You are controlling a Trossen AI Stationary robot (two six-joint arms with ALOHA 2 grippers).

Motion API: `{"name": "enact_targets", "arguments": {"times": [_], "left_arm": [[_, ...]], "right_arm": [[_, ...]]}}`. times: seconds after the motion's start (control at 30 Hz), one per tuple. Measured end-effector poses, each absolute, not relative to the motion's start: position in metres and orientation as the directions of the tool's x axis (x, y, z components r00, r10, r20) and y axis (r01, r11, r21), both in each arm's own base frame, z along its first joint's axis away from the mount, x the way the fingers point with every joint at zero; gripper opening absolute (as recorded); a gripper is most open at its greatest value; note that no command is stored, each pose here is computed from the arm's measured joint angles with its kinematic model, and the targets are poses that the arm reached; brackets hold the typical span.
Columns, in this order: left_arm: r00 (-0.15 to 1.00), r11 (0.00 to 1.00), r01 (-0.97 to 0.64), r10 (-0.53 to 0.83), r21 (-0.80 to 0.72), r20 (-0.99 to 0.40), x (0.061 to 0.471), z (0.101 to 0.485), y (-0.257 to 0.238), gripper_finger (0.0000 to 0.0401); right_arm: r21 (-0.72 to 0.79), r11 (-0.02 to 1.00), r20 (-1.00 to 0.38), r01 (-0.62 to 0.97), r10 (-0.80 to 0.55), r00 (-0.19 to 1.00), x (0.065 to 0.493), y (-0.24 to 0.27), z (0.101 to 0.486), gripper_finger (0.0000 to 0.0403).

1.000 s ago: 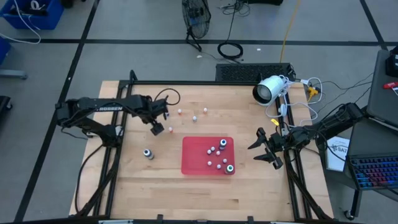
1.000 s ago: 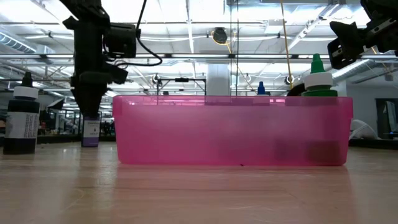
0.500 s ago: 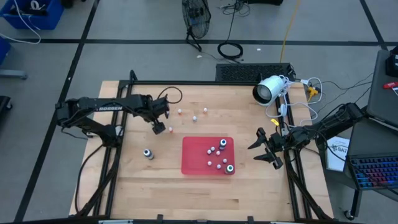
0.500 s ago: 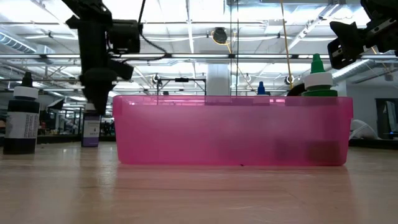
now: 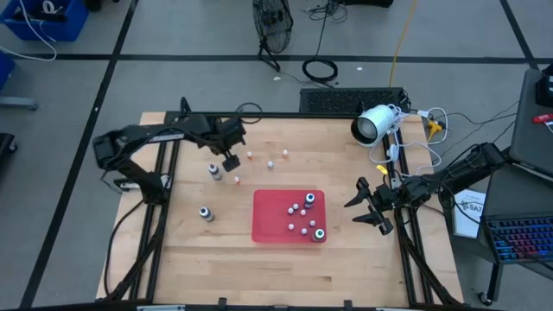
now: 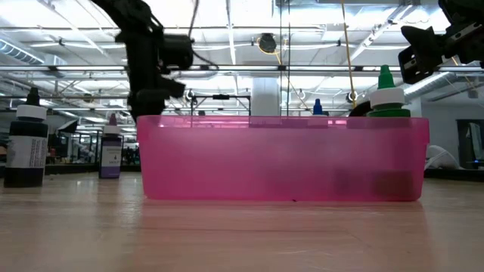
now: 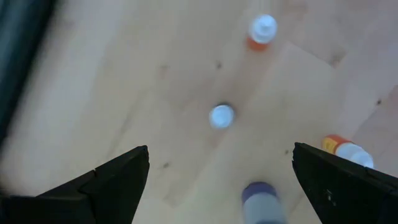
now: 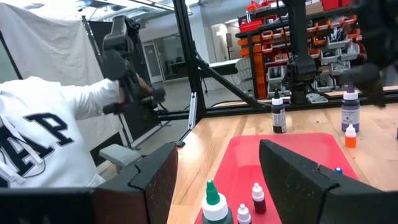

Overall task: Pick & Place food coloring
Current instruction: Put the small black food coloring bottle into the pink bin

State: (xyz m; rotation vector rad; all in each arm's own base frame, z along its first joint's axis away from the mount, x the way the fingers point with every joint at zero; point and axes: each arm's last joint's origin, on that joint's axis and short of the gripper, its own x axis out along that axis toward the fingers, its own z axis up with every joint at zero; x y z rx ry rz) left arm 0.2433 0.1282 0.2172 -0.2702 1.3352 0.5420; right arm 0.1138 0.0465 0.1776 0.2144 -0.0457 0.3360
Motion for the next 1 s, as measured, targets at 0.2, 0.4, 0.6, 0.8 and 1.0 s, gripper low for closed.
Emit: {"name": "enact_targets", "arguments": {"times": [0.2, 0.4, 0.6, 0.8, 1.0], "left_arm": [[0.113, 0.877, -0.470, 0.174, 0.101, -0.978, 0.259, 0.188, 0.138, 0.0392], [0.062, 0.881, -0.461, 0.147, 0.102, -0.987, 0.263, 0.171, 0.142, 0.0392], [0.042, 0.852, -0.513, 0.145, 0.103, -0.989, 0.260, 0.166, 0.150, 0.0392], [0.052, 0.848, -0.520, 0.151, 0.103, -0.987, 0.260, 0.166, 0.151, 0.0392], [0.053, 0.849, -0.518, 0.152, 0.103, -0.987, 0.260, 0.166, 0.151, 0.0392]], "right_arm": [[0.201, 0.922, 0.080, -0.332, 0.322, 0.943, 0.114, 0.046, 0.178, 0.0217], [0.201, 0.921, 0.081, -0.332, 0.322, 0.943, 0.114, 0.047, 0.178, 0.0213], [0.201, 0.922, 0.080, -0.332, 0.322, 0.943, 0.114, 0.047, 0.178, 0.0217], [0.201, 0.922, 0.080, -0.332, 0.322, 0.943, 0.114, 0.047, 0.178, 0.0213], [0.201, 0.922, 0.080, -0.332, 0.322, 0.943, 0.114, 0.046, 0.178, 0.0216]]}}
